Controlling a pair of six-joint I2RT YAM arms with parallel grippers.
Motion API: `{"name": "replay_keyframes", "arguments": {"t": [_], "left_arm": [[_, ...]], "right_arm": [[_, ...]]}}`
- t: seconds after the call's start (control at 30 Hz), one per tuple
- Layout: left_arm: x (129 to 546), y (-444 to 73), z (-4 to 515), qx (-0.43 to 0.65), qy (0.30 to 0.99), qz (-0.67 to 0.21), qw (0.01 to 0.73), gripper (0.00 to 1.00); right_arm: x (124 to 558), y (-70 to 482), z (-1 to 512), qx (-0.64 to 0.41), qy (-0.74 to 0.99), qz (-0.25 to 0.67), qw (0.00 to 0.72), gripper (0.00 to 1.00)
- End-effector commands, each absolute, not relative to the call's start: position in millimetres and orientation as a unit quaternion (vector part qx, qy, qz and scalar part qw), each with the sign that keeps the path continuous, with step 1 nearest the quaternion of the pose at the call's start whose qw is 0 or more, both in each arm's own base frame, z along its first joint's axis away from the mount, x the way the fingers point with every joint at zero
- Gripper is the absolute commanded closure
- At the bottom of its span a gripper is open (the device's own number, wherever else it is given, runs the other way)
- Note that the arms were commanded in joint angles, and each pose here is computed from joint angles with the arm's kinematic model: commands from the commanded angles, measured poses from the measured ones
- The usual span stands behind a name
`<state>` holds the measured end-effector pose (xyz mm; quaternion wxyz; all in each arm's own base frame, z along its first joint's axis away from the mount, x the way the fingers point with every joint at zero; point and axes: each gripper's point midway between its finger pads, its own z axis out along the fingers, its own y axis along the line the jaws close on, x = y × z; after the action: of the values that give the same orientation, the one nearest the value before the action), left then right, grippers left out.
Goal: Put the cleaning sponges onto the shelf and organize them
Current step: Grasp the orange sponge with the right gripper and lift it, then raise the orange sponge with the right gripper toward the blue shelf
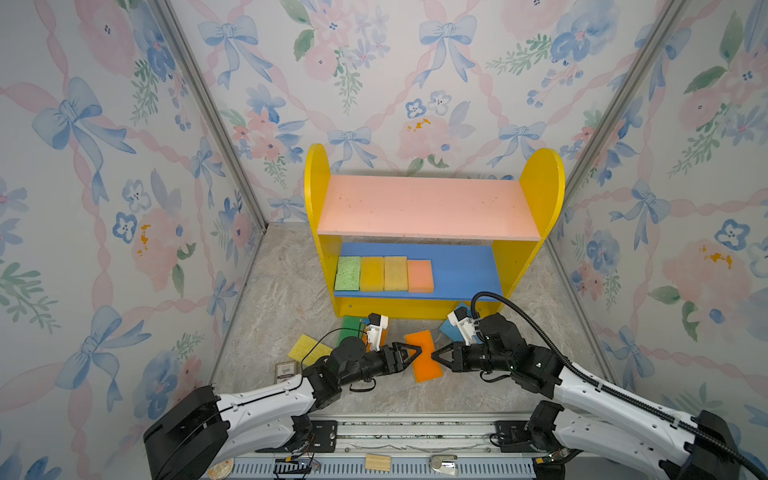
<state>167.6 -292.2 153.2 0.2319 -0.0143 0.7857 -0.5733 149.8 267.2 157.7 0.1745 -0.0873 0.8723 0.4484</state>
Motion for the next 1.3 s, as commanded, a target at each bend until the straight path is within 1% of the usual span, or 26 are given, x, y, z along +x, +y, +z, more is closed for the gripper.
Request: {"name": "replay_keyframes", "arguments": {"t": [0.0,0.07,0.13,0.17,0.2,0.27,0.33,0.37,0.4,0.5,0.6,0.7,0.77,0.8,0.83,0.93,1.03,1.07,1.17,1.27], "left_arm": [[171,-299,172,-0.006,0.766,-0.593,0.247,0.44],[171,-299,172,-0.005,0.766,-0.593,0.247,0.64],[171,-298,171,-0.005,0.766,-0.593,0.248,0.79],[171,-298,171,-0.006,0.766,-0.593,0.248,0.85],[171,-297,171,-0.008,0.766,-0.592,0.249,0.89],[173,-294,174,-0.01,0.762,-0.596,0.252,0.96],[174,-291,178,-0.014,0.757,-0.601,0.256,0.97],[175,-289,181,-0.016,0.754,-0.604,0.258,0.98],[175,-288,182,-0.016,0.752,-0.606,0.258,0.99],[176,-284,187,-0.017,0.747,-0.613,0.257,1.0],[176,-280,190,-0.019,0.743,-0.618,0.257,1.0],[176,-275,189,-0.025,0.74,-0.62,0.259,1.0],[178,-271,190,-0.029,0.738,-0.622,0.262,1.0],[179,-270,191,-0.031,0.736,-0.622,0.264,1.0],[179,-269,192,-0.032,0.735,-0.624,0.264,1.0],[180,-271,197,-0.024,0.732,-0.628,0.263,1.0],[179,-276,203,-0.012,0.731,-0.632,0.256,1.0],[179,-278,204,-0.009,0.731,-0.634,0.253,1.0],[180,-282,210,-0.004,0.728,-0.638,0.251,1.0],[180,-284,218,0.001,0.723,-0.644,0.253,1.0]], "right_arm": [[149,282,183,-0.106,0.852,0.479,0.184,0.97],[148,283,183,-0.107,0.852,0.478,0.183,0.95],[149,284,183,-0.105,0.852,0.479,0.184,0.9],[149,284,183,-0.105,0.852,0.479,0.183,0.85],[149,283,182,-0.106,0.853,0.477,0.183,0.81],[148,279,176,-0.107,0.86,0.464,0.182,0.68],[147,273,168,-0.105,0.869,0.451,0.176,0.55],[146,270,165,-0.106,0.872,0.446,0.173,0.5],[145,267,162,-0.104,0.877,0.437,0.172,0.48],[149,249,146,-0.082,0.899,0.396,0.168,0.43],[156,228,133,-0.041,0.913,0.371,0.166,0.43],[162,213,136,-0.003,0.906,0.38,0.186,0.43],[162,206,138,0.009,0.903,0.384,0.194,0.4],[161,207,140,0.006,0.9,0.391,0.194,0.36],[159,210,144,-0.004,0.894,0.404,0.193,0.31],[147,234,172,-0.058,0.856,0.477,0.189,0.15],[134,253,198,-0.105,0.824,0.522,0.192,0.06],[130,258,204,-0.118,0.816,0.532,0.191,0.05],[124,273,214,-0.142,0.802,0.55,0.185,0.04],[121,286,216,-0.155,0.794,0.562,0.174,0.1]]}}
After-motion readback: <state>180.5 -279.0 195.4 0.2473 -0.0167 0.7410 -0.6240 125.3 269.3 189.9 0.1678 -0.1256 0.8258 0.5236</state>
